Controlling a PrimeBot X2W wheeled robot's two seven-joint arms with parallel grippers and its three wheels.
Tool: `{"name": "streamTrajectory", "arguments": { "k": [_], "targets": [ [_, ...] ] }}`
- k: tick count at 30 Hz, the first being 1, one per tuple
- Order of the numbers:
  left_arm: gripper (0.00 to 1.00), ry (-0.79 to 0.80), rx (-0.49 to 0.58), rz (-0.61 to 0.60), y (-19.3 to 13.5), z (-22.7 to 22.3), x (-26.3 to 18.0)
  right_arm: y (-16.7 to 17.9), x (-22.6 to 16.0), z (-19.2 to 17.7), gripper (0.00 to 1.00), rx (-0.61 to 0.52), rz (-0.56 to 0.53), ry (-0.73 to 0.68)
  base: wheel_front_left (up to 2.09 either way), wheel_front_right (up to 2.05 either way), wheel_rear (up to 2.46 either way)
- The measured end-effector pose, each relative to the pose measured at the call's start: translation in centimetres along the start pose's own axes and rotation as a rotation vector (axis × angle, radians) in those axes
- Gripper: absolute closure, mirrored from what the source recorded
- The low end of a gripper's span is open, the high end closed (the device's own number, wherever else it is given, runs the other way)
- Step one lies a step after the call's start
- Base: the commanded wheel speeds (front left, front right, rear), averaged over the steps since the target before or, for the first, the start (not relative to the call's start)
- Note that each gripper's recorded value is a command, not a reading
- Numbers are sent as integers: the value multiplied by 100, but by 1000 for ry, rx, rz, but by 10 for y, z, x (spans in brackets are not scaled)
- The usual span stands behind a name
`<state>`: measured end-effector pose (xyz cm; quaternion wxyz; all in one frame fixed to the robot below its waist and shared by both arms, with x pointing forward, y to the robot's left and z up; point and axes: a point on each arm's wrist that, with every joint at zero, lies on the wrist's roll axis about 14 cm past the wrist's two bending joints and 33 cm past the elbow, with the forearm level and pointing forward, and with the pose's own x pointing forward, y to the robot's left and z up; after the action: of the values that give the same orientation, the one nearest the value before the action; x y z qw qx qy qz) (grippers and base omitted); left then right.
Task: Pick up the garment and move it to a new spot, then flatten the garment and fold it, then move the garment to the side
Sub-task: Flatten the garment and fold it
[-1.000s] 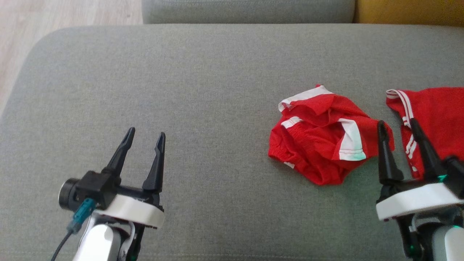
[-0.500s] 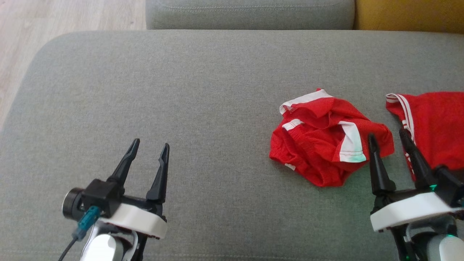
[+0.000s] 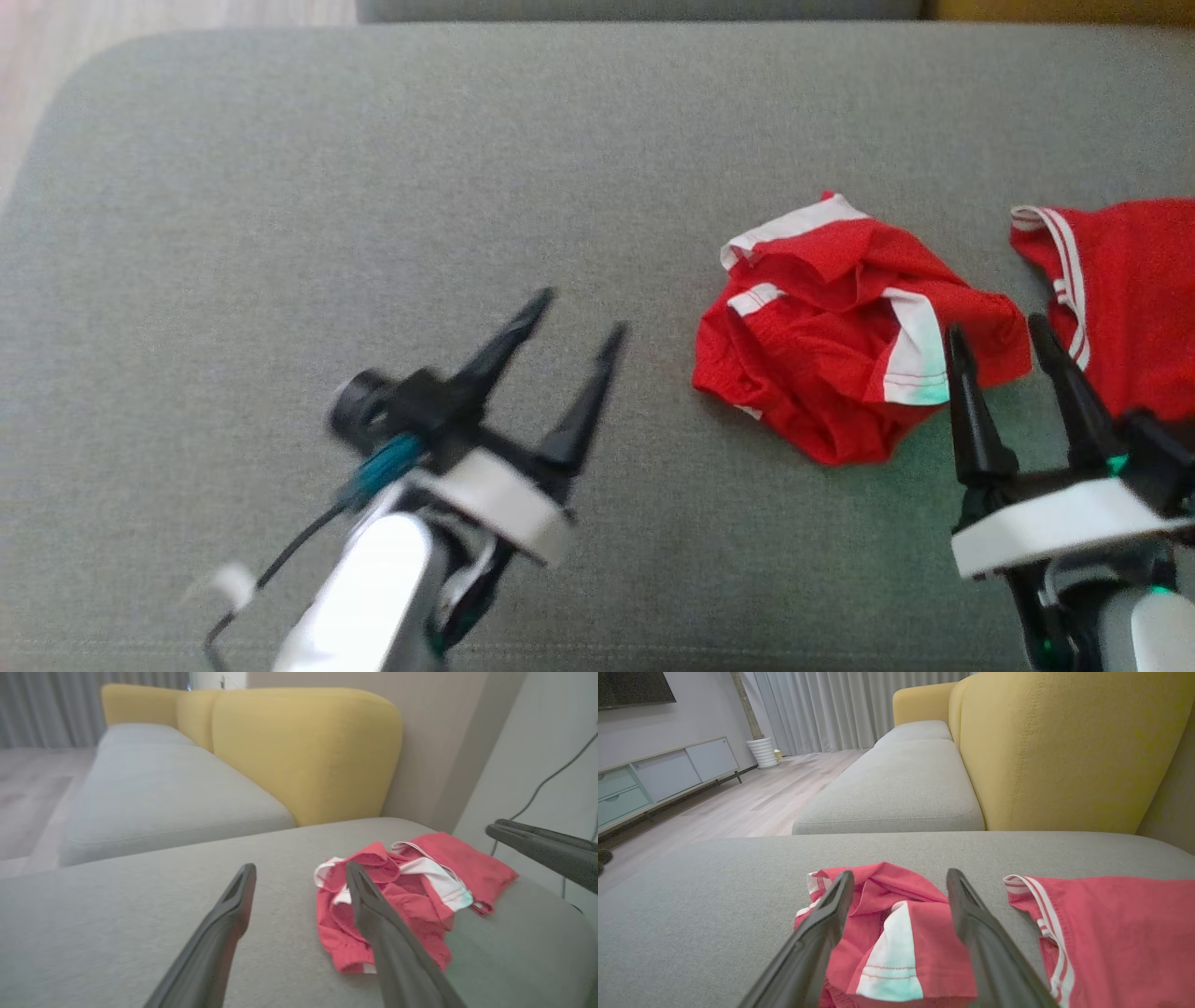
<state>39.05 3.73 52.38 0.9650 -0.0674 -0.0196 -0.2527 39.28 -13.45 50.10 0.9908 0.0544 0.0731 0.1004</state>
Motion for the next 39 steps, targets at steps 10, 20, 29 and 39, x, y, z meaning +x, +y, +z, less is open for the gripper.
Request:
{"name": "streamTrajectory", "arguments": {
  "k": [10,20,29,39],
  "targets": [
    [0,214,-123,-267,-61,-55,56,-16,17,-9,0,0,-38,21,0,0,0],
    [0,548,-160,-417,-99,-137,44,-36,15,-29,0,25,-97,59,0,0,0],
    [100,482,-105,-385,-83,-129,55,-35,20,-23,0,39,-91,34,0,0,0],
    [100,294,-58,-144,-1,-76,40,-30,19,-15,0,63,-74,8,0,0,0]
  ]
}}
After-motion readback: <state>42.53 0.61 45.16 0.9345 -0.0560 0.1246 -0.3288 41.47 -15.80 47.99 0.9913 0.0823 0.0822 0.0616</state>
